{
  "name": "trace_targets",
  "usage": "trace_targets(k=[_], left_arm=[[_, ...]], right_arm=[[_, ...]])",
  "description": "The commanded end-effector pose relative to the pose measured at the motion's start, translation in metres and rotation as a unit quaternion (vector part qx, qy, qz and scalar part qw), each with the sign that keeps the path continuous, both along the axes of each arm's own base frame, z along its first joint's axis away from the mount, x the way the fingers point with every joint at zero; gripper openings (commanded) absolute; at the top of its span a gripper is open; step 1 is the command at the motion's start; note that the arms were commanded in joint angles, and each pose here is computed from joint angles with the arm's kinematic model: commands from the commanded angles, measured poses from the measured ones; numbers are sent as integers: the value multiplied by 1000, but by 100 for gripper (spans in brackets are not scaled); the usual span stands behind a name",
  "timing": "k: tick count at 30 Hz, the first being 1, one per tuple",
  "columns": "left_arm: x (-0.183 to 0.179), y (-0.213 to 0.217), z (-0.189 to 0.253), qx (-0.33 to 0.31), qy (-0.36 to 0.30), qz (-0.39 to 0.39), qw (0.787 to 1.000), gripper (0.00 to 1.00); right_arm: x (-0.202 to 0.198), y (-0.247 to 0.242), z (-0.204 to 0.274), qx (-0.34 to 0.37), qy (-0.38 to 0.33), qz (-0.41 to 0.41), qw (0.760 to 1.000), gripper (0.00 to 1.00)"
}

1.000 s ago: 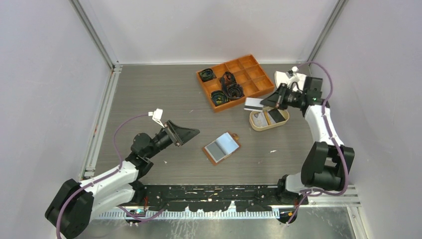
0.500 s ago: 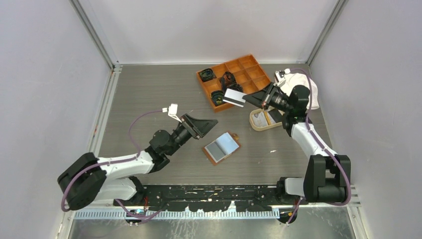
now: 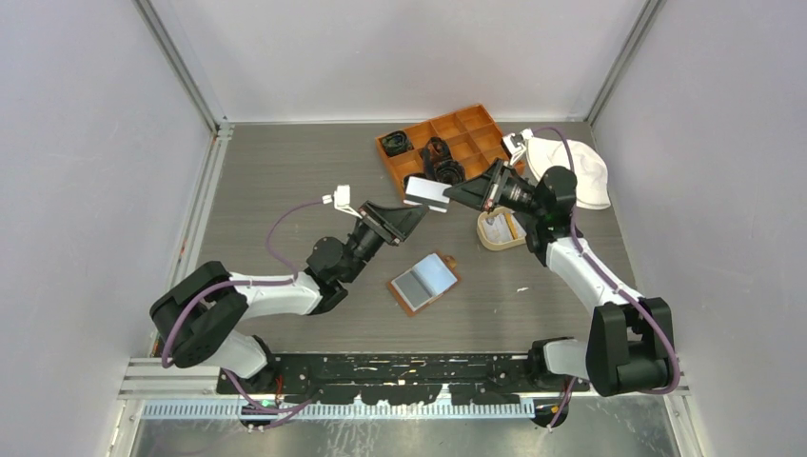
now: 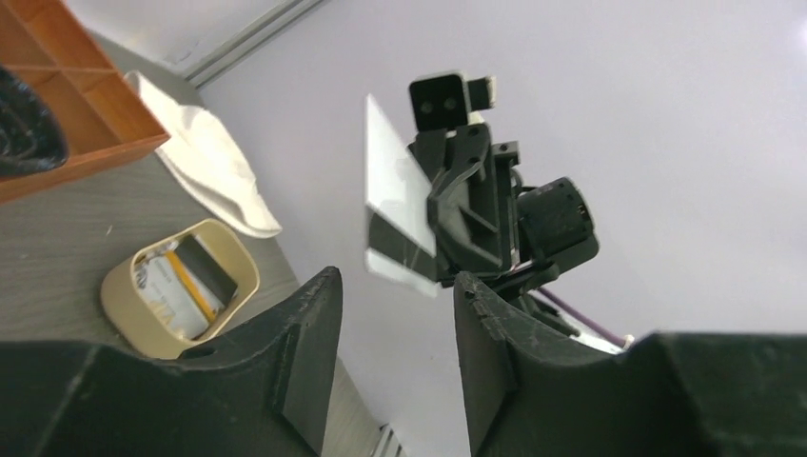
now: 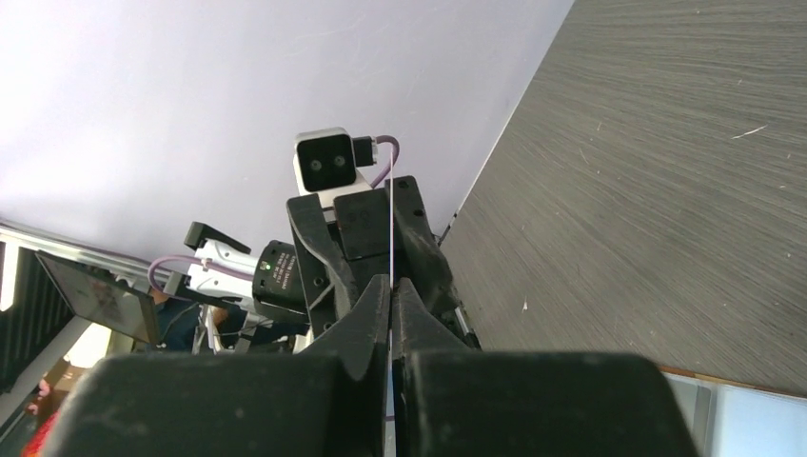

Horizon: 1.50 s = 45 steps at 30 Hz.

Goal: Put the credit cards into the card holder
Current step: Pick up the credit card from the storage box, then insert the credit card into the card holder.

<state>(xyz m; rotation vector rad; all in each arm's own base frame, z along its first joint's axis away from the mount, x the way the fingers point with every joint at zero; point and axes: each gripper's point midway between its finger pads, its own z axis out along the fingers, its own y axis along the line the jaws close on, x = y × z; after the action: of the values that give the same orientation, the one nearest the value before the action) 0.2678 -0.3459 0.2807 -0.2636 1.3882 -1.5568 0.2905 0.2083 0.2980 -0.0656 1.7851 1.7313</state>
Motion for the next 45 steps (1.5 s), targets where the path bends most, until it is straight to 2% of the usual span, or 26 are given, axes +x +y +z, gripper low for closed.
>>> trace_targets(k=[1, 3, 9, 10, 13, 14, 18, 21, 23, 26, 27, 28, 30, 32, 36, 45], left_arm=[[0, 10, 51, -60, -58, 25, 996, 46], [1, 12, 53, -60, -61, 29, 996, 40], [0, 18, 55, -54, -70, 41, 995, 1], [-1, 19, 54, -52, -72, 44, 995, 0], [-3, 25, 52, -41, -78, 52, 995, 0], [-5, 27, 51, -36, -82, 52, 995, 0], [-20, 32, 38, 5, -92, 35, 995, 0], [-39, 34, 23, 53, -99, 0, 994, 0], [-53, 34, 3, 106, -90, -32, 990, 0], [-80, 40, -19, 182, -95, -85, 975, 0], [-86, 43, -30, 211, -88, -98, 969, 0], [-93, 48, -38, 235, -84, -109, 962, 0], [-105, 57, -52, 274, -84, -128, 949, 0], [-116, 63, -59, 291, -99, -144, 941, 0], [-132, 69, -66, 298, -131, -168, 931, 0], [-142, 55, -89, 329, -162, -226, 903, 0]], right_arm=[[-16, 5, 18, 4, -54, 17, 998, 1], [-17, 7, 18, 3, -55, 22, 998, 1], [-23, 14, 16, -1, -63, 39, 997, 1], [-25, 15, 15, -3, -67, 43, 997, 1], [-30, 16, 14, -13, -88, 54, 995, 3], [-31, 16, 12, -19, -97, 57, 993, 11], [-39, 16, 5, -64, -158, 92, 981, 52], [-46, 12, -14, -124, -206, 116, 964, 65], [-54, 4, -31, -183, -246, 128, 943, 72], [-71, -8, -50, -246, -326, 163, 898, 75], [-76, -10, -52, -252, -346, 172, 887, 76], [-86, -13, -59, -258, -382, 192, 866, 78], [-105, -17, -69, -257, -442, 228, 828, 85], [-121, -19, -77, -250, -480, 253, 802, 93], [-126, -22, -81, -250, -489, 269, 791, 95], [-124, -23, -96, -255, -455, 292, 802, 92]])
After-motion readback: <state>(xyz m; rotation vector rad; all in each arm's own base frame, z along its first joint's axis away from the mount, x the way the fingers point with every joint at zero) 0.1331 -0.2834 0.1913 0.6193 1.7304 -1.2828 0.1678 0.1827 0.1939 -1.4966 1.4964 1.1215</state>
